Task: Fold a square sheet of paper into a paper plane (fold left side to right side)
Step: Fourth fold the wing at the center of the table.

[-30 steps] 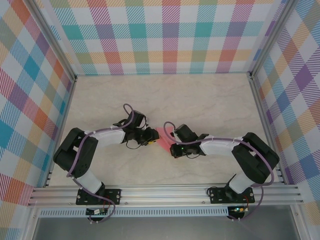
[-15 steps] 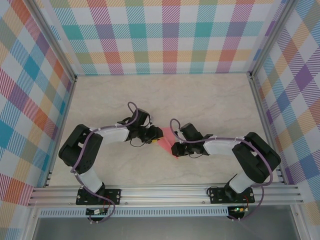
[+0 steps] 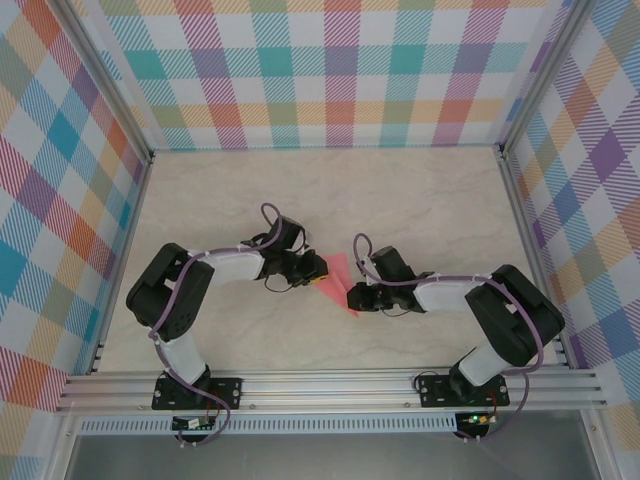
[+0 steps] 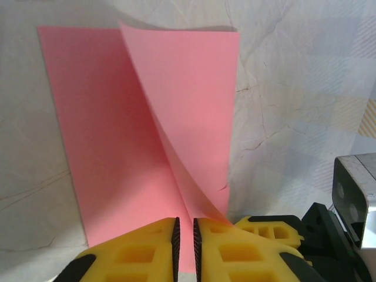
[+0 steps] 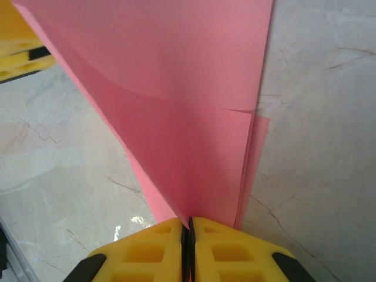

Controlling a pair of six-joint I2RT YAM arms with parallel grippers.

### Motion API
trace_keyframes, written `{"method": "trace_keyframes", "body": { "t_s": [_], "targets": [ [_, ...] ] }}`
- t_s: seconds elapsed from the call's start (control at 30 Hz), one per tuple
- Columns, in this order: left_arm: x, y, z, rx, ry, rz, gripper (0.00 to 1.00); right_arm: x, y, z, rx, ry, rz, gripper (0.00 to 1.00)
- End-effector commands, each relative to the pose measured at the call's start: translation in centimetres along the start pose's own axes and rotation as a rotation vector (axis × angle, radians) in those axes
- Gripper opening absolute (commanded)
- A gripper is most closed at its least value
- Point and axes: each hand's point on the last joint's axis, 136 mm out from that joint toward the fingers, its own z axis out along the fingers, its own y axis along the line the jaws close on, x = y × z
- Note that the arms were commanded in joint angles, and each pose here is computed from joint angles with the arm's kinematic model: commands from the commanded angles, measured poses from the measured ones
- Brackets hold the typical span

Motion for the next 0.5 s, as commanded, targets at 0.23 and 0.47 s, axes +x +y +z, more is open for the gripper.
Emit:
{"method": "trace_keyframes", "body": {
  "t_s": [0.23,0.47],
  "targets": [
    [0.1,-1.4,1.7,0.022,0.032,0.032,0.31,0.7,-0.8,-0.2,0.006,0.013,0.047,0.12],
    [0.2,-1.0,2.4,0.003,0.042,0.028,0.34,0.7,-0.8,-0.1,0.005,0.017,0.046,0.14]
  ]
}}
